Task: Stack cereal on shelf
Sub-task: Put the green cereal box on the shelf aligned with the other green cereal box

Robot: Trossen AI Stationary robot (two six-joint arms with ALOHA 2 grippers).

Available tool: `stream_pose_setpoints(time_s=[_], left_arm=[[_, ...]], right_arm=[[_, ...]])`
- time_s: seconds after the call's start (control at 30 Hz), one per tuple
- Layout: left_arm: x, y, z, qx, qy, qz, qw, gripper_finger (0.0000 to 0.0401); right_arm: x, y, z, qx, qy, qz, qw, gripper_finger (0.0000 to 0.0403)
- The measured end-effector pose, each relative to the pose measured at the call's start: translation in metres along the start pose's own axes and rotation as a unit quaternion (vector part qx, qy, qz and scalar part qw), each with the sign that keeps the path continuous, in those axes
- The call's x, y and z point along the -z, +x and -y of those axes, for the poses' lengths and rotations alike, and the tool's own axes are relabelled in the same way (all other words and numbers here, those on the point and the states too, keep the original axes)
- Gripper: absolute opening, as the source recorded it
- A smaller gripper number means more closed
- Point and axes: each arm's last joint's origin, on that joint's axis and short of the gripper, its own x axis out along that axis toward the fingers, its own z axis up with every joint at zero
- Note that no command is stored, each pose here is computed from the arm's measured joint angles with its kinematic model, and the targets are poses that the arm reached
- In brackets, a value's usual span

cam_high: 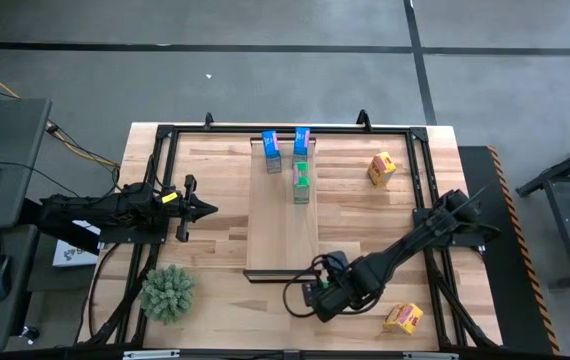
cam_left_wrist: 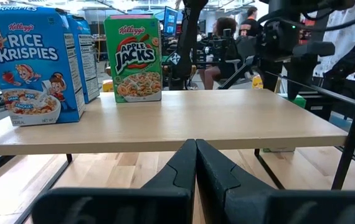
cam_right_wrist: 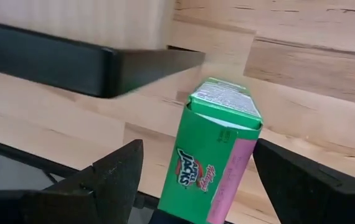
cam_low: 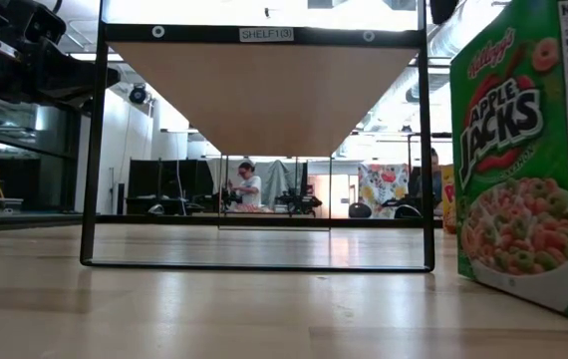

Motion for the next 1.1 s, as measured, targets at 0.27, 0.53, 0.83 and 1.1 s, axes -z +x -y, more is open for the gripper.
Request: stream_pose_setpoints(time_s=[0.27,0.53,0.83,1.1], left_arm=[[0.000,0.000,0.000,0.000,0.000,0.000,1.000,0.0003],[0.000,0.000,0.000,0.000,0.000,0.000,1.000,0.0003],[0.000,0.000,0.000,0.000,0.000,0.000,1.000,0.0003],[0.000,0.000,0.000,0.000,0.000,0.000,1.000,0.0003]], right_arm=[[0.003,0.014,0.003,0.039,-0.007,0.007,0.999,0.0296],[0.006,0.033,0.002,0.064,-0.039,0.010,0.997,0.0296],[0.007,0.035,0.003,0.074,-0.043,-0.010,0.996,0.0235],[0.012,0.025,0.001,0.079,-0.099,-0.111,0.986,0.0129]])
